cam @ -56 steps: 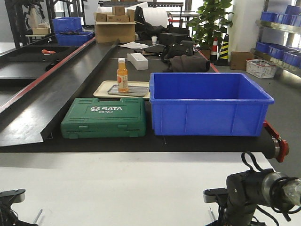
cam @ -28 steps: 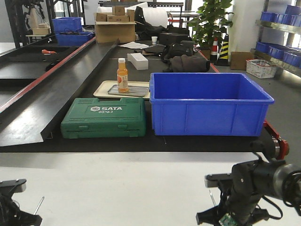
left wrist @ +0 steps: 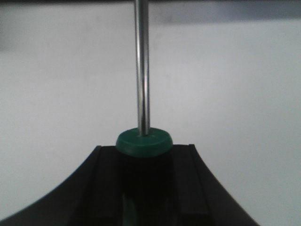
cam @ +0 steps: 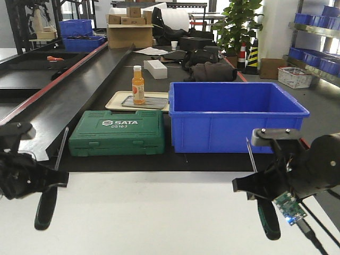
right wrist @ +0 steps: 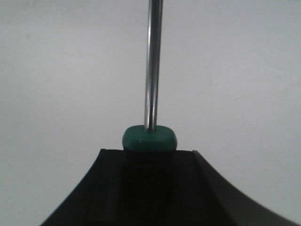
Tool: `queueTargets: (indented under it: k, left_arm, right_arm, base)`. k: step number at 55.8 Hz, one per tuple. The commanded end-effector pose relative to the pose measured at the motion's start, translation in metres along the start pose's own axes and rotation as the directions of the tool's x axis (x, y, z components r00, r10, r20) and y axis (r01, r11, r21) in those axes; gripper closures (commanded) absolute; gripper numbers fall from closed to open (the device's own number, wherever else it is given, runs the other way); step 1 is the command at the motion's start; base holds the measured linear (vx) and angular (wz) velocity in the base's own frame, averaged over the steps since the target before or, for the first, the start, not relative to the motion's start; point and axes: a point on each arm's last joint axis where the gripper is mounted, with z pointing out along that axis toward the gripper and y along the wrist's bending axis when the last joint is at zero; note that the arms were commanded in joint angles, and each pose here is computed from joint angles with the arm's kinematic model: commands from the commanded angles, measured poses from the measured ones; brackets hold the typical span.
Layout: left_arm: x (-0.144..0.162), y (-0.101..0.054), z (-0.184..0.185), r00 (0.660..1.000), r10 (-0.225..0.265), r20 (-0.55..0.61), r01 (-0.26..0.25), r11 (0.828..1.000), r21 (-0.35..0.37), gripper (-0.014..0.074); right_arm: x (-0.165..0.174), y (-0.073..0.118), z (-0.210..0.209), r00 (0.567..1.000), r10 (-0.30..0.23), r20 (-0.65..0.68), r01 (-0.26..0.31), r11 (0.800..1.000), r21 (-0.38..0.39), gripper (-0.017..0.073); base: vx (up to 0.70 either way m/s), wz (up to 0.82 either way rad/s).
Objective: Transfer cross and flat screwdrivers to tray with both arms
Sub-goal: 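Lift both screwdrivers upright off the table with both grippers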
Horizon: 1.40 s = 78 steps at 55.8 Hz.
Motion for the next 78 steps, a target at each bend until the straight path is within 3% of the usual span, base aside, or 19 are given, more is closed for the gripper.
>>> queueTargets:
  k: [1,9,25,30,35,43,61,78]
  left_arm:
    - [-0.029,-0.02,-0.051,0.969,0.026,0.245,-0.027,1.0,0.002,0.0594]
    - [-0.036,-0.032,-0.086,0.931,0.046,0.361,-0.049,0.999,-0.001,0.0594]
    - [-0.038,-0.041,-0.119,0.897,0.057,0.438,-0.065,0.998,0.004,0.0594]
    - [-0.039,-0.043,-0.122,0.895,0.049,0.443,-0.063,0.998,0.017,0.0594]
    - [-0.044,-0.046,-0.128,0.889,0.043,0.456,-0.065,0.997,0.033,0.0594]
    - [-0.052,-0.05,-0.138,0.874,0.044,0.484,-0.075,0.996,0.044,0.0594]
    - [-0.048,-0.052,-0.136,0.896,0.05,0.441,-0.086,0.994,0.062,0.0592]
    - [-0.048,-0.052,-0.136,0.896,0.05,0.44,-0.086,0.994,0.063,0.0591]
  right_arm:
    - [-0.018,0.002,-0.049,0.978,-0.042,0.204,0.047,0.999,-0.018,0.0568]
    - [-0.024,0.003,-0.084,0.939,-0.057,0.34,0.069,0.997,-0.024,0.0567]
    - [-0.03,0.005,-0.135,0.836,-0.009,0.549,0.062,0.995,-0.078,0.0567]
    - [-0.03,0.007,-0.143,0.816,-0.03,0.578,0.094,0.992,-0.081,0.0567]
    - [-0.028,0.008,-0.147,0.811,-0.057,0.582,0.128,0.989,-0.081,0.0567]
    - [-0.027,0.011,-0.152,0.806,-0.038,0.59,0.133,0.984,-0.118,0.0567]
    - [-0.026,0.011,-0.152,0.809,-0.056,0.585,0.147,0.983,-0.11,0.0567]
    - [-0.026,0.011,-0.152,0.809,-0.056,0.585,0.147,0.983,-0.11,0.0567]
  base:
    - [0.0,0.0]
    - [0.0,0.0]
    - [0.0,0.0]
    - [0.0,0.0]
    - [0.0,0.0]
    - [0.0,0.0]
    - [0.0,0.0]
    - [0.0,0.0]
